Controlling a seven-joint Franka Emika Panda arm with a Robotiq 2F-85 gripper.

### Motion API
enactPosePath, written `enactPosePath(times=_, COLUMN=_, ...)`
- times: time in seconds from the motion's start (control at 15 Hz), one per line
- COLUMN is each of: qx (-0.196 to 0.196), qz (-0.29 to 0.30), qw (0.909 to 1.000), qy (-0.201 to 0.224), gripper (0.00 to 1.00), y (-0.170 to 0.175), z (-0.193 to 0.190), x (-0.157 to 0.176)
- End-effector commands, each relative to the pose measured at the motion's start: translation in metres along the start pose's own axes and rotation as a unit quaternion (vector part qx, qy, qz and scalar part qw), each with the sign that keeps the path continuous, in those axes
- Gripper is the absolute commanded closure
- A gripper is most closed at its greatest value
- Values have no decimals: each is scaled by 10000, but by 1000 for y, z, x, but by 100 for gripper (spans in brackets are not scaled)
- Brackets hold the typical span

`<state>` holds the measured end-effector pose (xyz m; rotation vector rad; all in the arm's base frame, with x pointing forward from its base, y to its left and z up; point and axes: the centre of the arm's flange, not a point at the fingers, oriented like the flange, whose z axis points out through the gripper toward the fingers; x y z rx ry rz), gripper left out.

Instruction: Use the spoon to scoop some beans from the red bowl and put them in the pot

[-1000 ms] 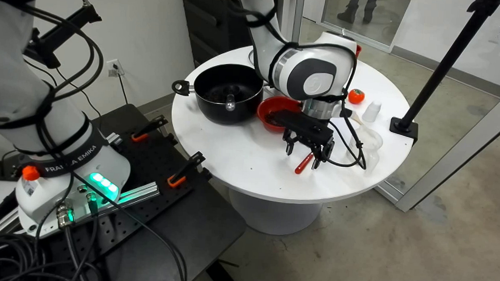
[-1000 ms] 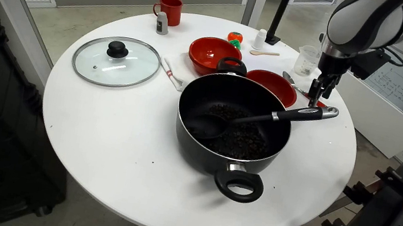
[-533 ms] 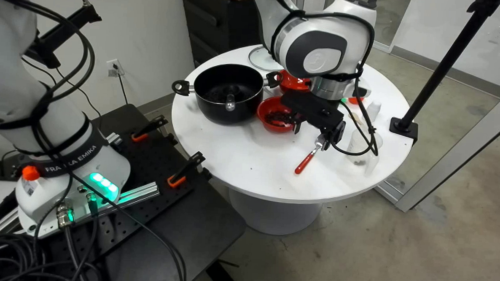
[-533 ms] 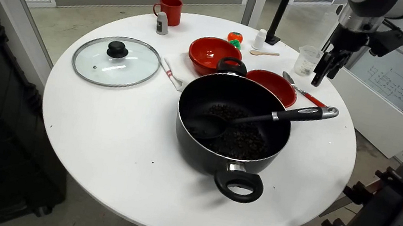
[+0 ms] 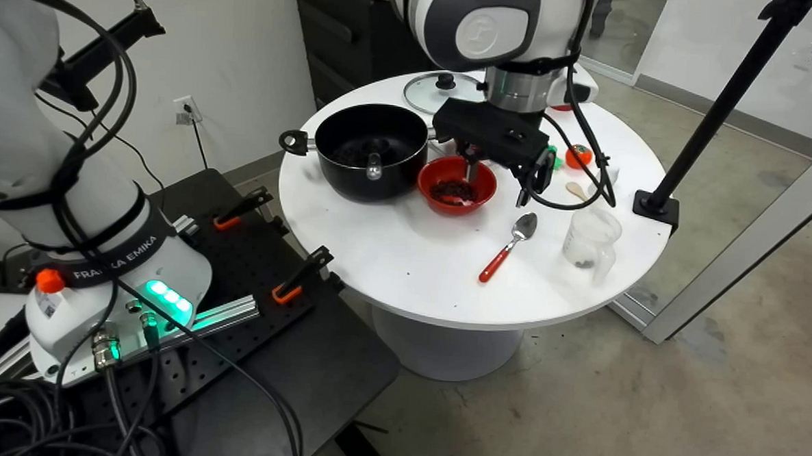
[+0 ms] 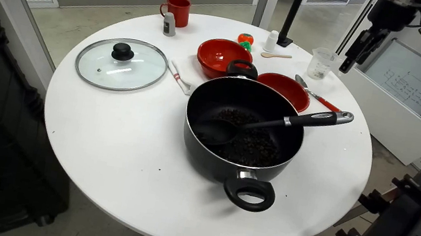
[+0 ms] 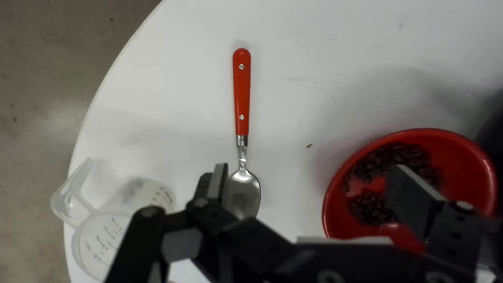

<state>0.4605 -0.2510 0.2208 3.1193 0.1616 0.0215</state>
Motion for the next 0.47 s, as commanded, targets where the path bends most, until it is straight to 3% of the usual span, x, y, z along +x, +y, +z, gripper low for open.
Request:
enactPosePath(times=0.0, qx=15, qz=0, qw=10000, qy=99, gripper=0, y=-7, z=-9, x=-3)
enactPosePath(times=0.4, qx=20, qz=-11, qw=9997, qy=231, gripper=0, y=-25, z=-28, x=-15)
